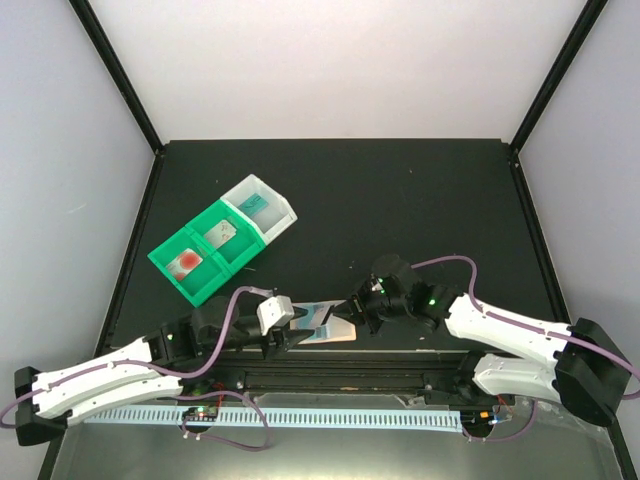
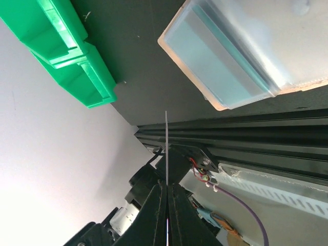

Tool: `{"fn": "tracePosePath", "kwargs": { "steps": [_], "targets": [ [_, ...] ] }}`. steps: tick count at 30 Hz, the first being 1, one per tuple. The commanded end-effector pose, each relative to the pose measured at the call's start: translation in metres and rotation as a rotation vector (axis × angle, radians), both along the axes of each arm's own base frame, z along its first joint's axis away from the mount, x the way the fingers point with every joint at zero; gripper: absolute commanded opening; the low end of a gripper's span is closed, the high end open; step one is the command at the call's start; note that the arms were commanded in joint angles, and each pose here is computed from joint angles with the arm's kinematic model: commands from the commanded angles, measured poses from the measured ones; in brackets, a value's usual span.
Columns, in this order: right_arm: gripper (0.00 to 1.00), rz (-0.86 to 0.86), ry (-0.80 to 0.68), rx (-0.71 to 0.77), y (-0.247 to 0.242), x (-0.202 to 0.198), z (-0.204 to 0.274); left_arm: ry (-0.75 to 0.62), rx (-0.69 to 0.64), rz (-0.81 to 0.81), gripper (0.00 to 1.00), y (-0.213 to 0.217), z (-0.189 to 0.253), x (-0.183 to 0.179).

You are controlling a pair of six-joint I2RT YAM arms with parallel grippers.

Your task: Take the credit cards out of the card holder

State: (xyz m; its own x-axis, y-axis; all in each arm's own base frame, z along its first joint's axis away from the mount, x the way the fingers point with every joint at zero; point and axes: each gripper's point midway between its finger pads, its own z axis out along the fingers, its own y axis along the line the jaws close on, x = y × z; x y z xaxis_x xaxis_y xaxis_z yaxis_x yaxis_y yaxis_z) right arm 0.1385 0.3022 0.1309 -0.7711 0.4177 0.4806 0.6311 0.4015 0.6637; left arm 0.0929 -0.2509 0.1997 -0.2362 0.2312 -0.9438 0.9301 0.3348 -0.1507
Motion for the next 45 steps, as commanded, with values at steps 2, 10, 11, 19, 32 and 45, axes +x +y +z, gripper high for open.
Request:
{"fn": "tracePosePath", "kwargs": {
  "steps": [2,10,11,19,32,45],
  "targets": [
    [0.01,-0.017,0.025,0.041,0.004,0.006,0.005,-0.024,0.101,0.034,0.46,-0.003,-0.009,0.005],
    [0.01,-0.012,0.015,0.060,0.005,0.008,0.016,-0.073,0.202,0.103,0.41,-0.004,-0.019,0.015],
    [0.01,-0.012,0.014,0.059,0.005,0.008,0.016,-0.078,0.207,0.112,0.40,-0.003,-0.020,0.016],
    [0.01,-0.017,0.021,0.078,0.005,0.007,0.015,-0.102,0.212,0.146,0.31,0.002,-0.020,0.021],
    [0.01,-0.002,0.028,0.101,0.011,0.008,0.019,-0.133,0.263,0.157,0.19,-0.003,-0.025,0.027],
    [0.18,0.018,-0.052,0.120,0.003,0.004,0.009,-0.076,0.181,0.254,0.02,0.008,-0.014,0.033]
  ]
}}
